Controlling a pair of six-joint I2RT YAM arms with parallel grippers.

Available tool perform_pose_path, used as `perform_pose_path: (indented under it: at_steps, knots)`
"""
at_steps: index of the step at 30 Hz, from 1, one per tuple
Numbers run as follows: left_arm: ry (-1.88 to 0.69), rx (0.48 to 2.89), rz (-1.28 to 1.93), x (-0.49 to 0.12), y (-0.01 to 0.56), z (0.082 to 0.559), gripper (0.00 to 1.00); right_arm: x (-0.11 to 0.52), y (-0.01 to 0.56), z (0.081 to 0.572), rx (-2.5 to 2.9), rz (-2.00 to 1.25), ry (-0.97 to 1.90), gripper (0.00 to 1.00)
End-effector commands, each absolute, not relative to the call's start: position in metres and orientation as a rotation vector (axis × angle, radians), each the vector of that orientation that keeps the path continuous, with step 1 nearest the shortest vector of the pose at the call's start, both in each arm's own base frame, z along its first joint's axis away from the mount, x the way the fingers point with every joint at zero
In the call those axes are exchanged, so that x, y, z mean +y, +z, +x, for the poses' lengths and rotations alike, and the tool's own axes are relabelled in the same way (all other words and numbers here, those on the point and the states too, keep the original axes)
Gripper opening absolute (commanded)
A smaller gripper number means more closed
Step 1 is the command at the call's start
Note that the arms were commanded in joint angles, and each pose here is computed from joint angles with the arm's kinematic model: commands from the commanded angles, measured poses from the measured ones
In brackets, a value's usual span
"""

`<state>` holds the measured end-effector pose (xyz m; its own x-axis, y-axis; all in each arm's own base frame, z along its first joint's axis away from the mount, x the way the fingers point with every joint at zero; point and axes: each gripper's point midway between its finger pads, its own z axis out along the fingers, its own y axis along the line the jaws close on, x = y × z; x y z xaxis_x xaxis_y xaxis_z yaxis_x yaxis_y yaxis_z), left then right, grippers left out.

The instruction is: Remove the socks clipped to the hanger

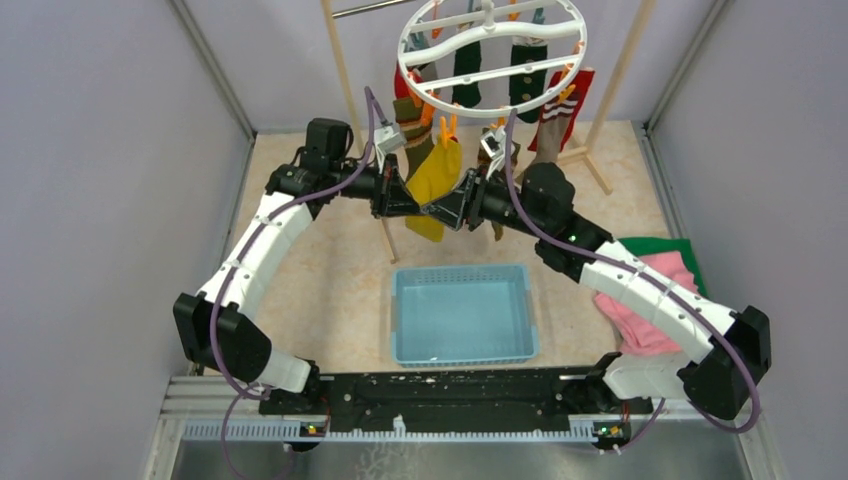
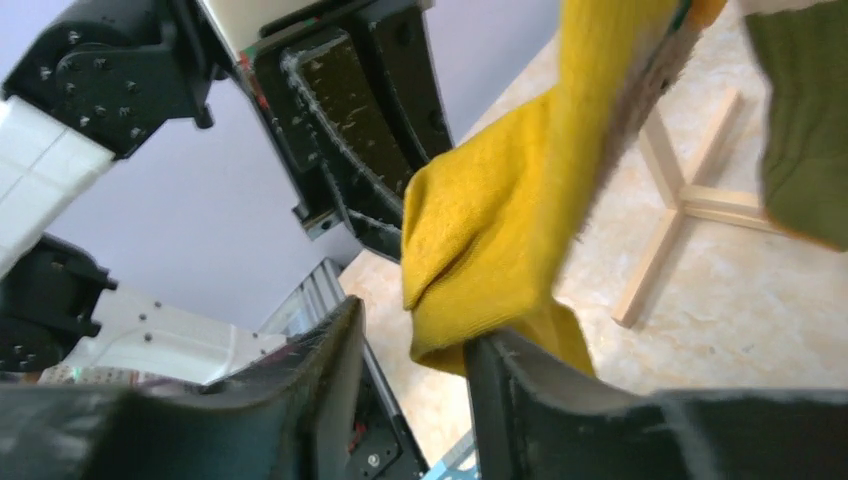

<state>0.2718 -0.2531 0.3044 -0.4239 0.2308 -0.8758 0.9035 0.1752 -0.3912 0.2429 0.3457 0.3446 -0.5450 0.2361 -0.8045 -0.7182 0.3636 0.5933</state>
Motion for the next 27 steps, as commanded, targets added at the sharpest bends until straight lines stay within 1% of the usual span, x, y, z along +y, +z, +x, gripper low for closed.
perform_pose_path:
  at_steps: [1,5,7,10,14,19,27]
  knots:
    - [-1.248,1.660,1.112,-0.259,0.328,0.274,0.00,0.328,0.380,0.262,1.666,-0.347,1.172,0.50]
    - [-1.235,1.669,1.101,-0.263,0.325,0.274,0.00,0.312,0.397,0.286,1.645,-0.277,1.005,0.66]
    - [-1.227,1.675,1.097,-0.266,0.322,0.274,0.00,0.308,0.407,0.296,1.632,-0.258,0.952,0.70]
    - [-1.226,1.686,1.090,-0.268,0.318,0.273,0.00,0.305,0.418,0.313,1.633,-0.236,0.856,0.73]
    - [-1.235,1.684,1.096,-0.271,0.319,0.268,0.00,0.302,0.422,0.332,1.648,-0.216,0.754,0.74]
    - [-1.236,1.665,1.107,-0.272,0.324,0.263,0.00,0.299,0.429,0.342,1.646,-0.207,0.721,0.74]
    - [-1.240,1.640,1.114,-0.273,0.330,0.257,0.00,0.291,0.428,0.354,1.637,-0.176,0.720,0.69]
